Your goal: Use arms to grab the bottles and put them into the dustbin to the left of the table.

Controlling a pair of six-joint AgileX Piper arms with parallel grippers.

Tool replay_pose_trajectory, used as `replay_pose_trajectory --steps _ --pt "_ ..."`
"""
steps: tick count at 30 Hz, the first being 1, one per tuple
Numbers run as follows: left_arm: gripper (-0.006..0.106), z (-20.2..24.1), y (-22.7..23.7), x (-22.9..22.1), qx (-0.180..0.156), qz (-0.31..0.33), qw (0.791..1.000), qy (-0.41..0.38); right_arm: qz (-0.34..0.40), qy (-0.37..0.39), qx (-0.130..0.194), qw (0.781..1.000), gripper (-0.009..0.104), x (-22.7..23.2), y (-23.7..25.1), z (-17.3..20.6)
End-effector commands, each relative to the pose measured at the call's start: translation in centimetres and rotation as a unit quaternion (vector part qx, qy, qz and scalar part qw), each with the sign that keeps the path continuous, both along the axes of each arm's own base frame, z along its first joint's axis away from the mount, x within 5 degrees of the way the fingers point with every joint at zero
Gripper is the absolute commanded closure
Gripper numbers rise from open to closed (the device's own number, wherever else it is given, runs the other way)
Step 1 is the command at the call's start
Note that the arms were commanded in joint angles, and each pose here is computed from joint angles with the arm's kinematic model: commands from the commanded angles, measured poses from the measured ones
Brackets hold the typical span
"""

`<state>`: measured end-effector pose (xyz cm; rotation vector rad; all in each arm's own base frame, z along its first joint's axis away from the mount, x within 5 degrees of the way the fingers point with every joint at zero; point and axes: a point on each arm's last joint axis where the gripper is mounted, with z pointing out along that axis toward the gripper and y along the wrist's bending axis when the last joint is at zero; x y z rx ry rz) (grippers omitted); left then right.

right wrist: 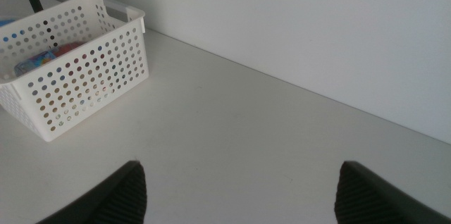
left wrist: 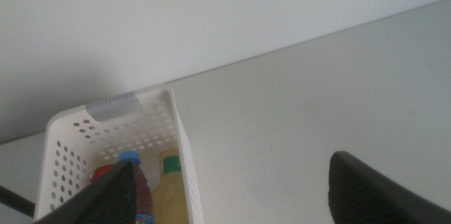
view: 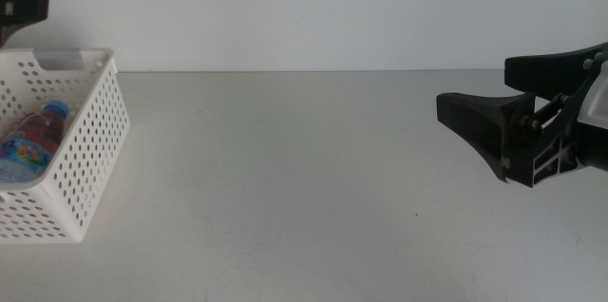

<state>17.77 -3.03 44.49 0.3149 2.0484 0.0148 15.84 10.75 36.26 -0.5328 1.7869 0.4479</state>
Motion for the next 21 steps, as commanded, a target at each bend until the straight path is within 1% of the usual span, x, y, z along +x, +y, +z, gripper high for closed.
replay_pose_trajectory --steps 1,8,15,18,21 --pt "0.009 1.8 0.1 -1.2 -0.023 0.0 0.996 -0.081 -0.001 -0.051 0.026 0.998 0.024 -0.1 -0.1 1.9" --pt "0.009 2.6 0.6 -3.0 -0.018 0.004 0.994 -0.11 -0.001 -0.051 0.026 0.998 0.024 -0.1 -0.1 1.9" --pt "0.009 2.7 0.7 -3.2 -0.018 0.004 0.994 -0.112 -0.002 -0.053 0.024 0.998 0.024 -0.1 -0.1 2.0" --pt "0.009 1.8 0.7 -3.3 -0.018 0.003 0.993 -0.116 -0.042 -0.058 0.024 0.997 0.024 -0.6 -2.2 1.2" --pt "0.009 0.5 0.7 -4.1 -0.026 -0.003 0.986 -0.165 -0.116 -0.068 0.025 0.991 0.024 -1.9 -5.4 -0.1"
